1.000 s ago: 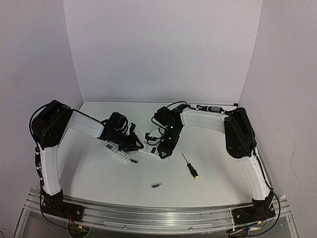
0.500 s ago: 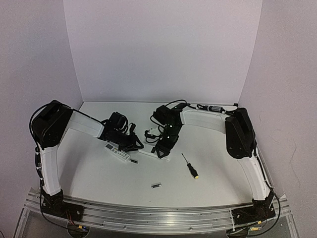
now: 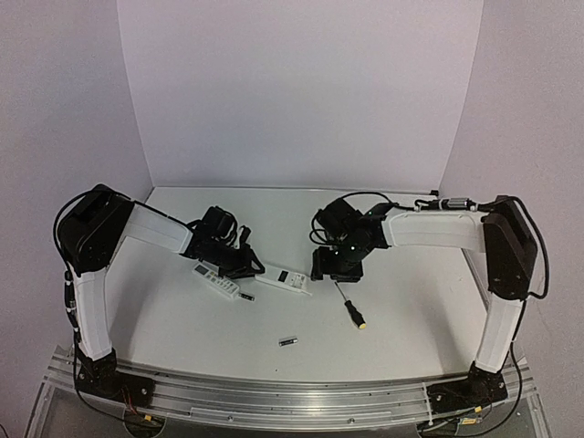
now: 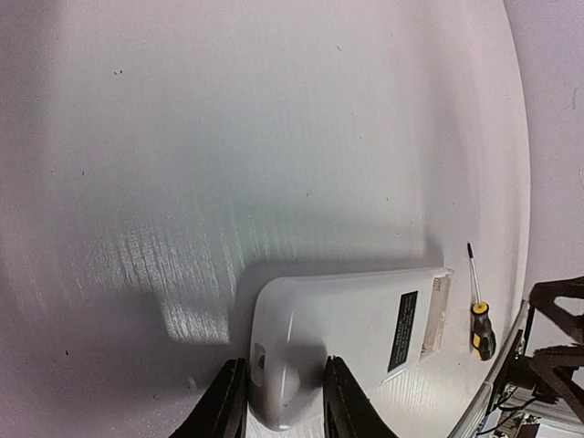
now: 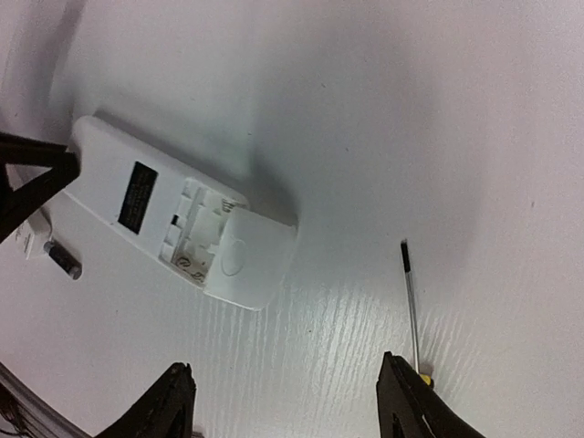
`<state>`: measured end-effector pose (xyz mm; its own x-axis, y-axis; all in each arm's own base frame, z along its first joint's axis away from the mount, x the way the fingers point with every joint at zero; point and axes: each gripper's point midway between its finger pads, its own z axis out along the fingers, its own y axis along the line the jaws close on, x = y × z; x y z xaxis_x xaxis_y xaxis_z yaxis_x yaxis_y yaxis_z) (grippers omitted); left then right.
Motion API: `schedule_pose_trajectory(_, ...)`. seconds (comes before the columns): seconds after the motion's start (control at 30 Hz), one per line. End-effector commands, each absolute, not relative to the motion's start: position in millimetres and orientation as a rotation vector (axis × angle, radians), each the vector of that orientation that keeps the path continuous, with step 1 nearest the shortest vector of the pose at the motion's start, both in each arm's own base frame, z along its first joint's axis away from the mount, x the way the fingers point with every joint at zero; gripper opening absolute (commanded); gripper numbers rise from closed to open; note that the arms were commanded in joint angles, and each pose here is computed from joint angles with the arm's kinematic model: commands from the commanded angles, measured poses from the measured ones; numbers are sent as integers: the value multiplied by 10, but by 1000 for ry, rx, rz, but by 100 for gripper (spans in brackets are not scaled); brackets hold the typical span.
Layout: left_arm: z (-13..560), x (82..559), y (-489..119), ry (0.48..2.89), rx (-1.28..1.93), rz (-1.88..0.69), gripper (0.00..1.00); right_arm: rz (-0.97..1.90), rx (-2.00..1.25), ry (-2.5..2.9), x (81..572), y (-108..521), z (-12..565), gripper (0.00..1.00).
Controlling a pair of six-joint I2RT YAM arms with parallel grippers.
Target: Unload the batteries from the remote control
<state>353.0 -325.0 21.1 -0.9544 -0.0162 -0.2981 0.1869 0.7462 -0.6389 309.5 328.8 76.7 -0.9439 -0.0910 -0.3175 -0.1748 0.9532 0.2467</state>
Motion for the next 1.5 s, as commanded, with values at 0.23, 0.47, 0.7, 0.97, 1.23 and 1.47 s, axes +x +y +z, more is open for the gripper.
schedule_pose_trajectory(0.23,-162,3257,-2946,2842,106,-804,29,683,373,2748,3180,3557,408,54)
schedule_pose_trajectory(0.47,-134,3273,-2971,2834,119,-811,29,666,439,2765,3189,3560,168,49)
schedule_pose_trajectory(0.7,-135,3268,-3002,2839,138,-796,29,661,464,2786,3171,3575,58,45)
schedule_pose_trajectory(0.97,-133,3278,-3026,2840,151,-782,29,671,479,2805,3174,3634,-23,38)
schedule_pose_trajectory(1.23,-142,3272,-3045,2845,157,-772,29,667,472,2789,3220,3654,-4,31)
schedule_pose_trajectory(1.47,-150,3279,-3068,2845,164,-775,29,693,437,2782,3251,3716,62,32)
